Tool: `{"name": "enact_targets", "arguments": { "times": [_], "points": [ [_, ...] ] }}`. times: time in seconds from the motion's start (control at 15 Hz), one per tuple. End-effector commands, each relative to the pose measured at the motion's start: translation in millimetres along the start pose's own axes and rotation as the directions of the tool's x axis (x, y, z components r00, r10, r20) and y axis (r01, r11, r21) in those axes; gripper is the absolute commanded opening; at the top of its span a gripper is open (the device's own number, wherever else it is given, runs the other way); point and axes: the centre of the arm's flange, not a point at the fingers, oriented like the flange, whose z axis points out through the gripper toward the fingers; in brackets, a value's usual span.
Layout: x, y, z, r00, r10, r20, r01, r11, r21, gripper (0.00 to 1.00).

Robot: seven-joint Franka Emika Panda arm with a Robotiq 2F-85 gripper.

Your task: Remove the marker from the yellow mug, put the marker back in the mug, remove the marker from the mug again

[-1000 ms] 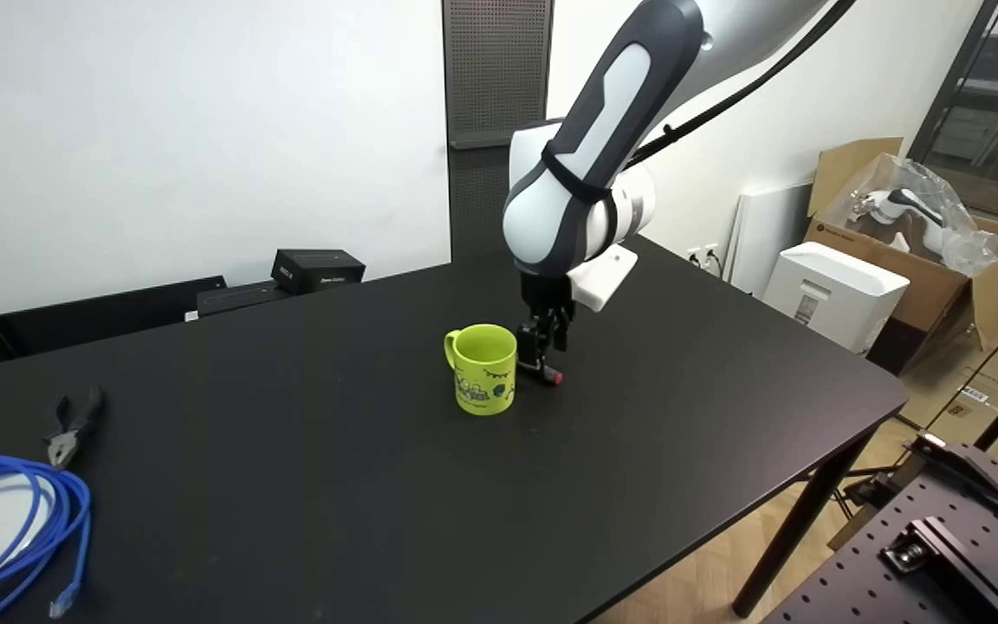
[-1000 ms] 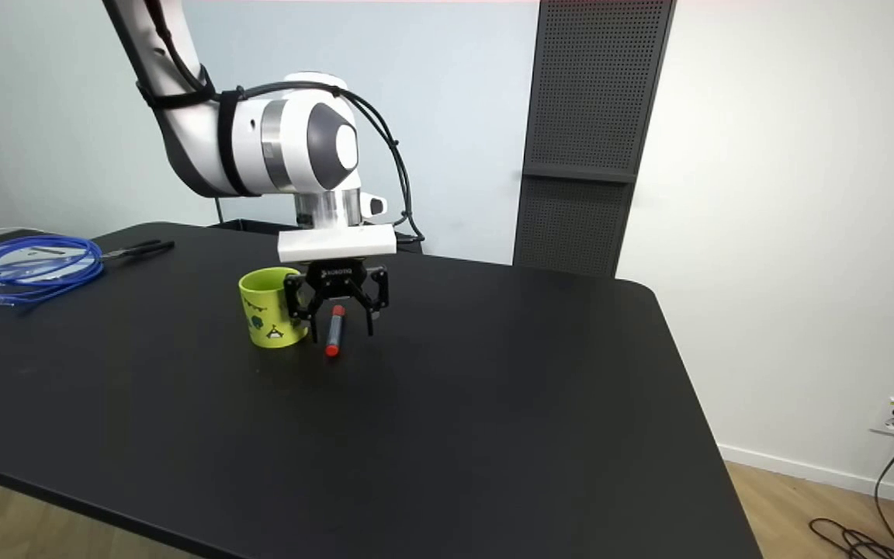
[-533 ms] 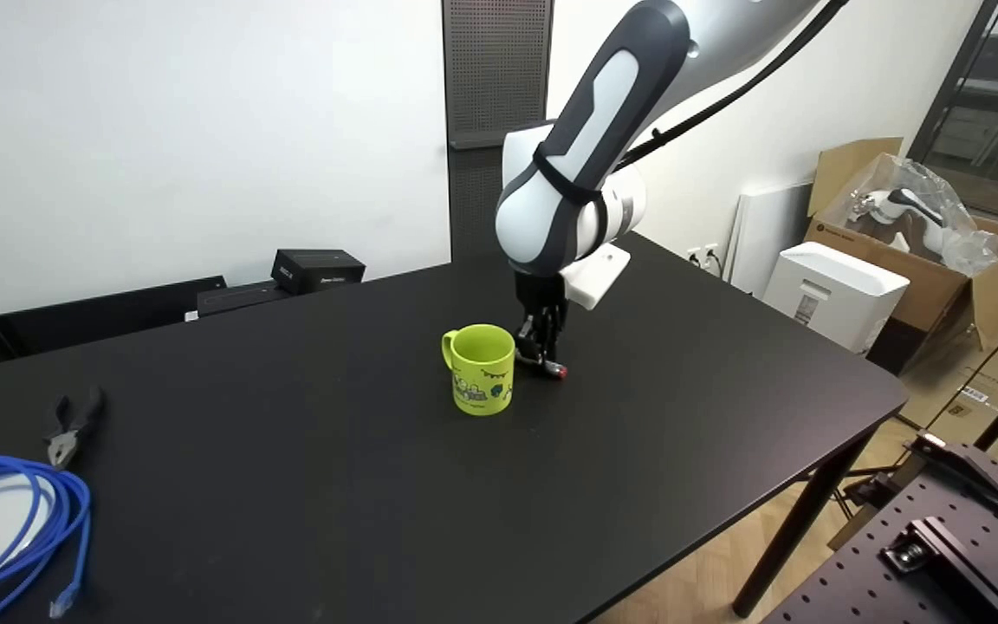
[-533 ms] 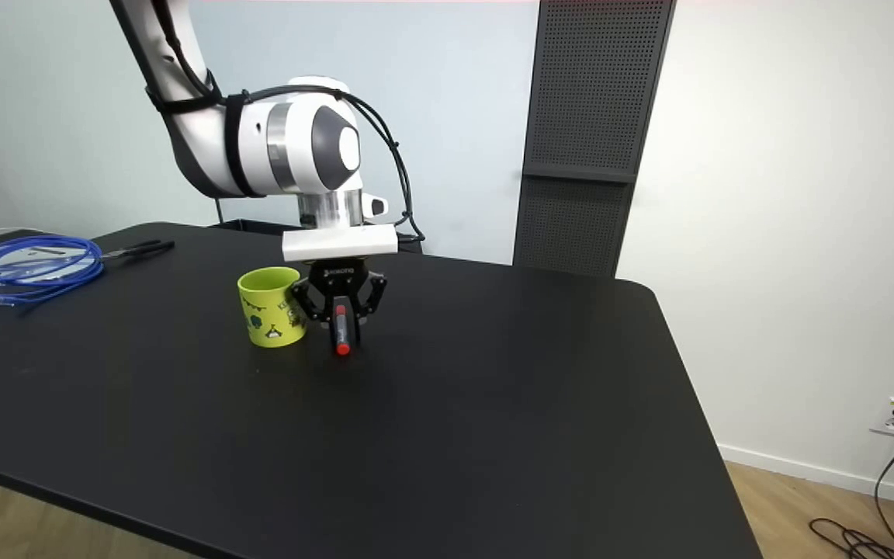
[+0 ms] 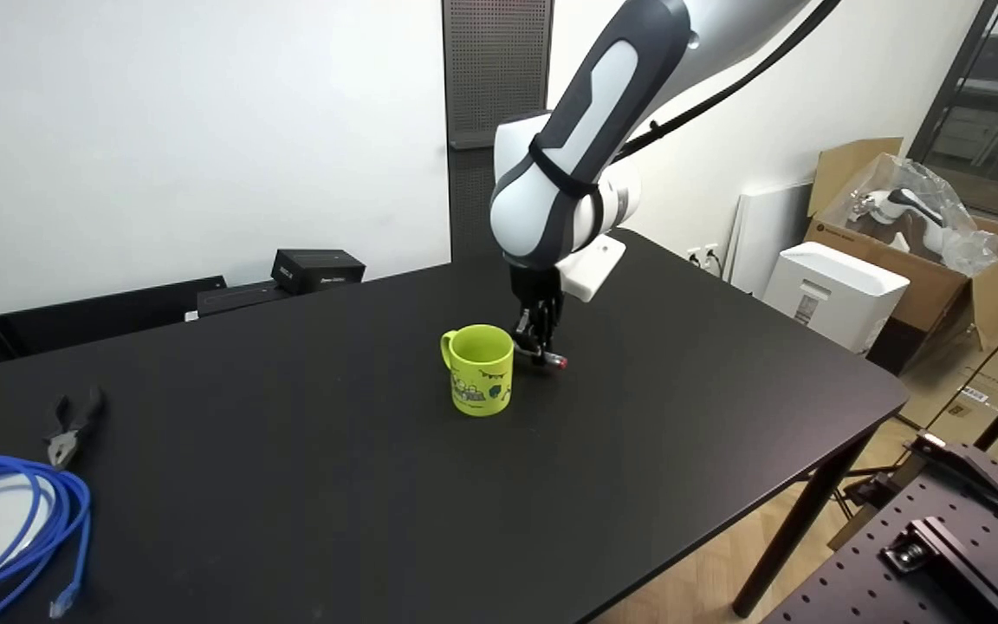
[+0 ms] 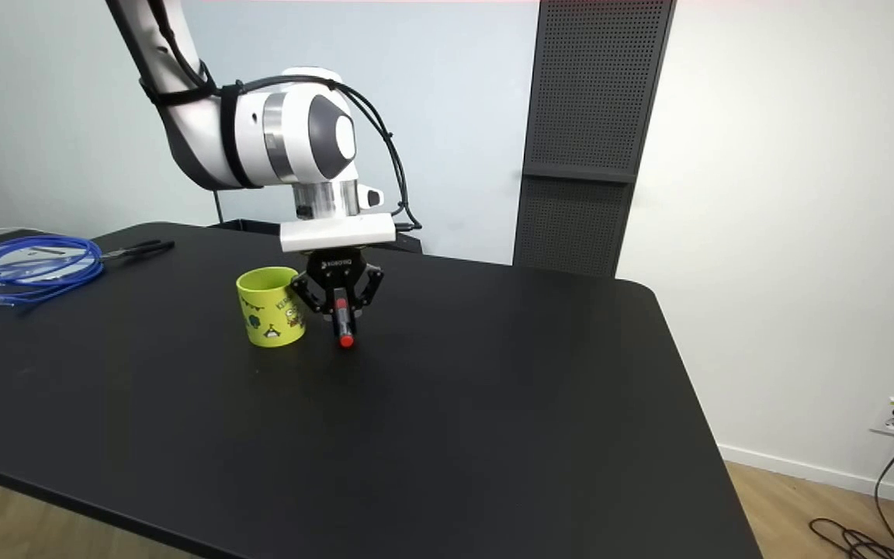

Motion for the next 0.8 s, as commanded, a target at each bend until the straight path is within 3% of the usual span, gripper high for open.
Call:
{"name": "enact_targets", "arguments": {
  "times": [0.0,0.4,0.73],
  "points": [
    [-8.4,-10.8,-46.4,0.998,0.027,0.049,-0.024,0.998,-0.060,0.05],
    [-8.0,-44.7,-126.2,0.986,0.030,0.162,-0.007,0.990,-0.140,0.05],
    [0.2,-71.9,-164.9,0.952,0.035,0.305,-0.004,0.995,-0.101,0.05]
  ]
}}
